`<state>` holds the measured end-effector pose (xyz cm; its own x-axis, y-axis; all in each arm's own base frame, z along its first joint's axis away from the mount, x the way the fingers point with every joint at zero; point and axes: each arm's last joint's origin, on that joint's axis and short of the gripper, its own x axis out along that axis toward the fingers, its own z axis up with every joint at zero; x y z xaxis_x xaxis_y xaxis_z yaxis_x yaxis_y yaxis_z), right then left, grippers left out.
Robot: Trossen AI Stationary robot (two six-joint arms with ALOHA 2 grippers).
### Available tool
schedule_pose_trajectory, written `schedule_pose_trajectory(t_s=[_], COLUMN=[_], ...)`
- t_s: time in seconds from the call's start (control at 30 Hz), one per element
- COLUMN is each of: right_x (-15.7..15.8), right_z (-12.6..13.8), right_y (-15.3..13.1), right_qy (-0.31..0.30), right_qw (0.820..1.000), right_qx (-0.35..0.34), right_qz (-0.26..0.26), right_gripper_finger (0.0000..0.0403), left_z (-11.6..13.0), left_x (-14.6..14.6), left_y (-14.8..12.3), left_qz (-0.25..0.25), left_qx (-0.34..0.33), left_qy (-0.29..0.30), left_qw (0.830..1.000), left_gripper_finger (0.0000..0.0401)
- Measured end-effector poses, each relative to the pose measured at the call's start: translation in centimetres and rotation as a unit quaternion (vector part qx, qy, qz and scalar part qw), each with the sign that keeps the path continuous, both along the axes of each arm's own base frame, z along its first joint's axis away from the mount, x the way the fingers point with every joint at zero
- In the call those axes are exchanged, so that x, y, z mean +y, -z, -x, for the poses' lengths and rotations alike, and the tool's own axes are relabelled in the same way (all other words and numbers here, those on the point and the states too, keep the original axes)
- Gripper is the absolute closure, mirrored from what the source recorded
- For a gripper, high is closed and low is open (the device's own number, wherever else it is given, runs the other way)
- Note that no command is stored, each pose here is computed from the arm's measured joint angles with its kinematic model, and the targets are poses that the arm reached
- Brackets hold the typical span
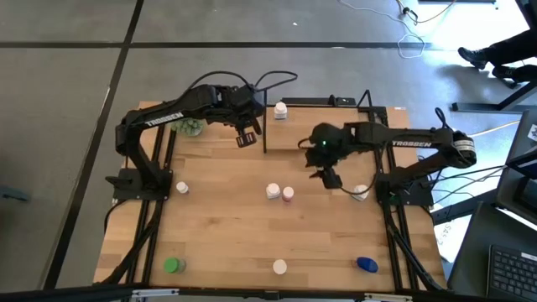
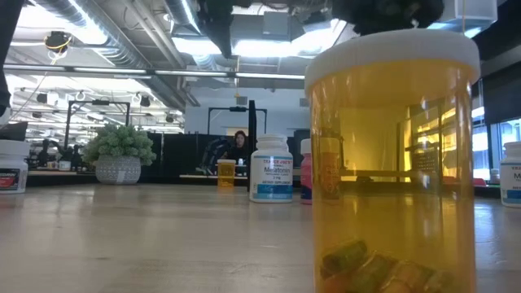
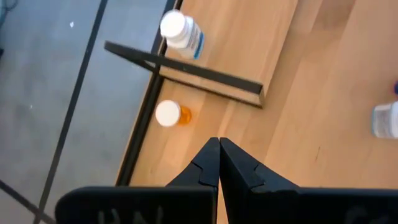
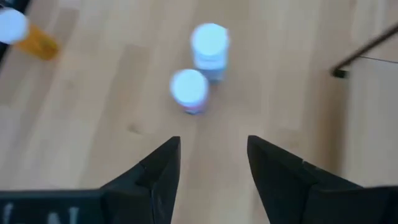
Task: Pick and place medicine bottles onto shelf by color
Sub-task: Put the pink medicine bottle on the shelf
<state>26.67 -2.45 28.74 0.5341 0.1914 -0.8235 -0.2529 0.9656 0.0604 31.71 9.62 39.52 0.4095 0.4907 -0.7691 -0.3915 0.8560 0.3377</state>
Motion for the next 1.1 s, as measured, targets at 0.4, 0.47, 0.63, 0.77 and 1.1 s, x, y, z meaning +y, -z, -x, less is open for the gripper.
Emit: schedule_pose_trajectory(t_s=[0.4, 0.47, 0.63, 0.77, 1.1], right_x=[2.4, 2.4, 2.6, 2.6, 2.7], right_z=[-0.9, -0.9, -0.9, -1.5, -4.3], right_y=[-0.3, -0.3, -0.3, 0.2, 3.8], right_qy=[0.080, 0.071, 0.037, 0.036, 0.022], right_qw=[0.995, 0.996, 0.999, 0.999, 0.999], right_qx=[-0.011, -0.012, -0.022, -0.023, 0.020], right_qz=[-0.053, -0.046, -0.026, -0.026, -0.036], right_gripper_finger=[0.0215, 0.0214, 0.0214, 0.0214, 0.0214], left_z=[0.1, 0.1, -0.1, 0.0, 0.7], left_x=[-1.3, -1.6, -2.3, -2.8, -2.9], left_y=[-0.6, -0.6, -0.6, -0.4, -0.8], left_qz=[0.005, 0.013, 0.022, 0.022, 0.019], left_qx=[-0.021, -0.028, -0.036, -0.021, -0.013], left_qy=[0.004, -0.004, -0.008, -0.004, 0.001], left_qw=[1.000, 1.000, 0.999, 1.000, 1.000], left_gripper_finger=[0.0401, 0.0401, 0.0401, 0.0401, 0.0401])
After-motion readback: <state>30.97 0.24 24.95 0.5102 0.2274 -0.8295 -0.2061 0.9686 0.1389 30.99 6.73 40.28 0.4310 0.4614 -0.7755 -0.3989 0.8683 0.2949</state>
